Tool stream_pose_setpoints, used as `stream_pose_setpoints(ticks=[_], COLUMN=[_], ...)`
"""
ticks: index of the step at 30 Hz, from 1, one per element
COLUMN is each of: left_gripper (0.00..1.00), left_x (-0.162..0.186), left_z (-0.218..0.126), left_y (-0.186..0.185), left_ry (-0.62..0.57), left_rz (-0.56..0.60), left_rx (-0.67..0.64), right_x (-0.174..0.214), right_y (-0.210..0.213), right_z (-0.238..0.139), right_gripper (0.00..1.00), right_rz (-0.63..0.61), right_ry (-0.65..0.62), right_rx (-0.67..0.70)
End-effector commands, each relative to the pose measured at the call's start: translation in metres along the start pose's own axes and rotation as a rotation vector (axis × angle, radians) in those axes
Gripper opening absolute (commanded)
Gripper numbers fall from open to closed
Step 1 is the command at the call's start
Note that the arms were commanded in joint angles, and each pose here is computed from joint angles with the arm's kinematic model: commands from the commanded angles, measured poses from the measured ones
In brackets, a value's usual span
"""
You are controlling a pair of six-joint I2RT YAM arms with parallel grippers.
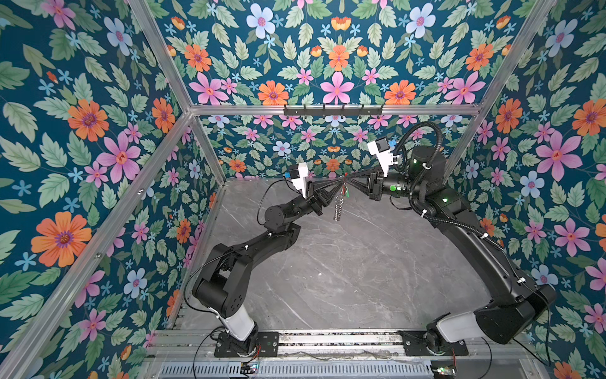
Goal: Put the keys on the keyring
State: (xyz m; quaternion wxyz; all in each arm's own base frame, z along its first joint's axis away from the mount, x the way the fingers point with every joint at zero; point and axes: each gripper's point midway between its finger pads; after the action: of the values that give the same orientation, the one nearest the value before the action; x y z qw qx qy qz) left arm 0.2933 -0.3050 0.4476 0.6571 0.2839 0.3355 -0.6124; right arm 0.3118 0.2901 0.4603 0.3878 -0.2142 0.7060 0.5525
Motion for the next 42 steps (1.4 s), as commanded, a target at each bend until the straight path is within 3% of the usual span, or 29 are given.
stream_pose_setpoints(ticks=[1,5,9,14,18,22,27,29,42], left_gripper=[0.00,0.00,0.00,0.00,0.21,0.35,0.31,0.28,0.27], left_x=[-0.014,-0.014,-0.012,-0.007,0.003,0.017,0.043,0.046,0.038], left_z=[0.001,0.002,0.002,-0.001,-0.016,-0.037,-0.046,-0.046,-0.034], left_y=[-0.010,-0.010,-0.009,-0.007,0.000,0.002,-0.001,-0.003,-0.004], left_ry=[-0.049,-0.050,-0.048,-0.029,0.064,0.259,0.530,0.581,0.554], left_rz=[0.044,0.041,0.037,0.048,0.085,0.134,0.191,0.191,0.173], left_rx=[0.040,0.041,0.042,0.040,0.021,0.014,0.064,0.088,0.131], right_x=[-0.002,-0.003,-0.004,-0.004,0.005,0.033,0.052,0.054,0.053], right_y=[0.007,0.008,0.009,0.008,-0.001,-0.025,-0.035,-0.032,-0.017], right_z=[0.001,0.001,0.002,0.001,0.000,0.001,0.005,0.007,0.007], right_gripper=[0.13,0.11,0.01,0.00,0.00,0.00,0.00,0.00,0.00], right_rz=[-0.014,-0.016,-0.015,-0.024,-0.064,-0.134,-0.225,-0.229,-0.224], right_ry=[0.002,0.002,0.006,0.013,0.047,0.165,0.237,0.243,0.226], right_rx=[-0.034,-0.040,-0.045,-0.033,0.024,0.148,0.223,0.211,0.156])
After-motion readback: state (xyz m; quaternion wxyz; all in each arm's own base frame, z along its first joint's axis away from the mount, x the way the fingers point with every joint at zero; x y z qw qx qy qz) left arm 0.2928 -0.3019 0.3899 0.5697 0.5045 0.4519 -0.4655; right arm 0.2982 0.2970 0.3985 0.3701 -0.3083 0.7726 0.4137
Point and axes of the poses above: each gripper's point midway between its finger pads, its own z axis out along the fingers, its own y axis along the line the jaws close on, x = y × z, and after that the axes turned 15 degrees about z, right-handed
